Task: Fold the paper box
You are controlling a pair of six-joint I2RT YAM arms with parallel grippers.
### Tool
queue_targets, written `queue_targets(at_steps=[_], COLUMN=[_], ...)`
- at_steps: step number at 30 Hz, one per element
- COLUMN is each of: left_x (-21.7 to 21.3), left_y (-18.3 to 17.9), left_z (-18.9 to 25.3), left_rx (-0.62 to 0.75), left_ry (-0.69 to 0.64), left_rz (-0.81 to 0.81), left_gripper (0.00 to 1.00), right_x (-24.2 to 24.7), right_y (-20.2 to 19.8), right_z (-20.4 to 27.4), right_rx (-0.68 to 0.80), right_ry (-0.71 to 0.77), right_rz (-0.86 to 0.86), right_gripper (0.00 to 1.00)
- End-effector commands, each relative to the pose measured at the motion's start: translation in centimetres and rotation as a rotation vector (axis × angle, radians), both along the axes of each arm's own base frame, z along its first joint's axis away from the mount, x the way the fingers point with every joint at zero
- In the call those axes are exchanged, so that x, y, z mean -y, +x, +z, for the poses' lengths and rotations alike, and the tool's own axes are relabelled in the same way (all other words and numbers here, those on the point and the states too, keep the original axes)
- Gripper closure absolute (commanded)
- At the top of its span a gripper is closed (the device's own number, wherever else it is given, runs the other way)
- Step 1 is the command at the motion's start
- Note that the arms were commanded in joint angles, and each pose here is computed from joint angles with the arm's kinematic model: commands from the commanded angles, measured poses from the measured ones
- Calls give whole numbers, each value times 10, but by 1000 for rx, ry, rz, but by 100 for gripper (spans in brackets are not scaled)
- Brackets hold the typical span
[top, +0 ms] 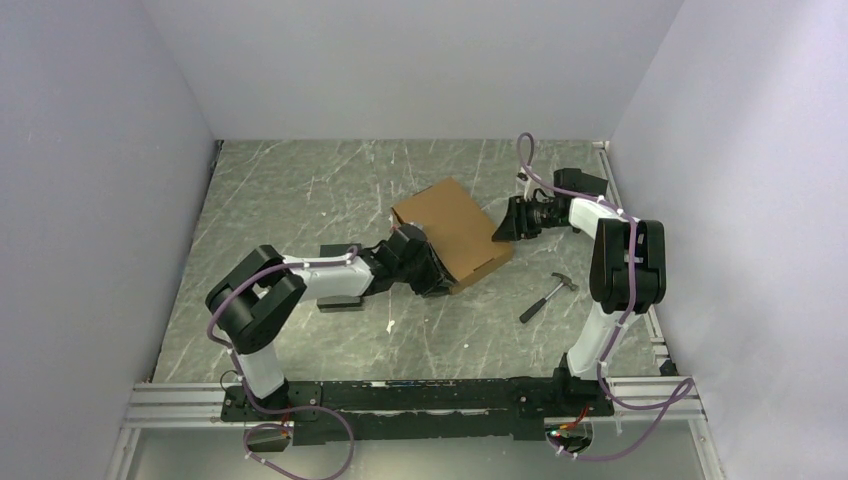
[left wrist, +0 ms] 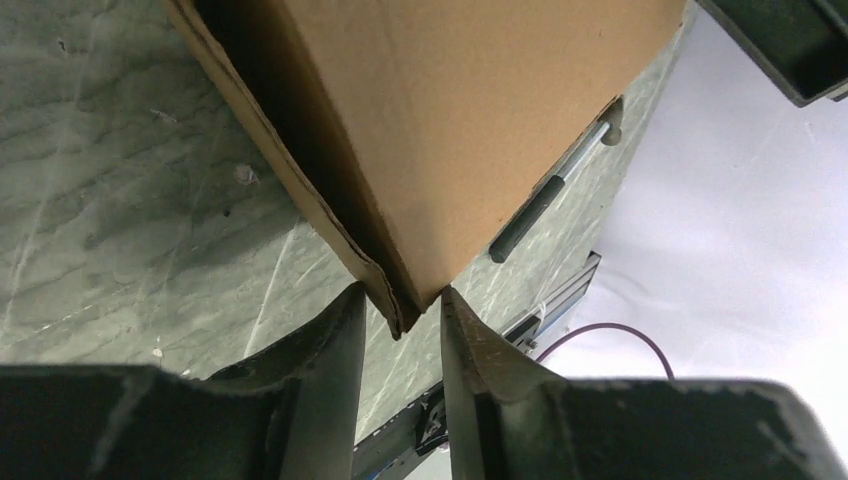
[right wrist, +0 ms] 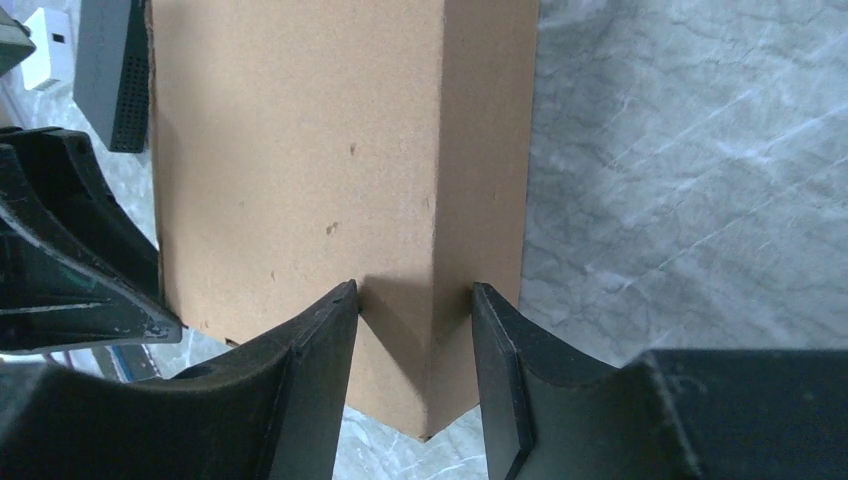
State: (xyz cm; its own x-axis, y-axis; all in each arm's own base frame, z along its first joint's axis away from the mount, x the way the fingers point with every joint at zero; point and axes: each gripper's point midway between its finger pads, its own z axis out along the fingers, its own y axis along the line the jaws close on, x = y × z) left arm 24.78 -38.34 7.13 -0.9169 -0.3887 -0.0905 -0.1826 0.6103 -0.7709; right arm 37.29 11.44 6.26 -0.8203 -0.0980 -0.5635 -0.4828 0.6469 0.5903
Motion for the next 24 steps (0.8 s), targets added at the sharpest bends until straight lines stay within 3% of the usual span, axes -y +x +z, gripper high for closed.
queue_targets(at_steps=[1, 7, 10, 13, 19, 24], left_x=[11, 12, 16, 19, 20, 16], left_y=[21, 29, 29, 28, 24, 26], left_z=[16, 15, 27, 38, 39, 30], left_rx=[68, 122, 194, 248, 187, 69], left_ry=[28, 65, 32, -27, -129, -140], left_rz=[7, -48, -109, -146, -132, -48], left_gripper=[71, 88, 89, 85, 63, 60], right_x=[-13, -12, -11, -11, -11, -20], right_y=[-4, -4, -3, -3, -3, -6], right_z=[0, -2, -1, 0, 2, 0], right_rx=[-6, -6, -3, 3, 12, 8], right_ry=[-5, -13, -17, -22, -22, -23], right_rz=[46, 49, 51, 54, 57, 83], right_gripper=[52, 53, 53, 52, 50, 50])
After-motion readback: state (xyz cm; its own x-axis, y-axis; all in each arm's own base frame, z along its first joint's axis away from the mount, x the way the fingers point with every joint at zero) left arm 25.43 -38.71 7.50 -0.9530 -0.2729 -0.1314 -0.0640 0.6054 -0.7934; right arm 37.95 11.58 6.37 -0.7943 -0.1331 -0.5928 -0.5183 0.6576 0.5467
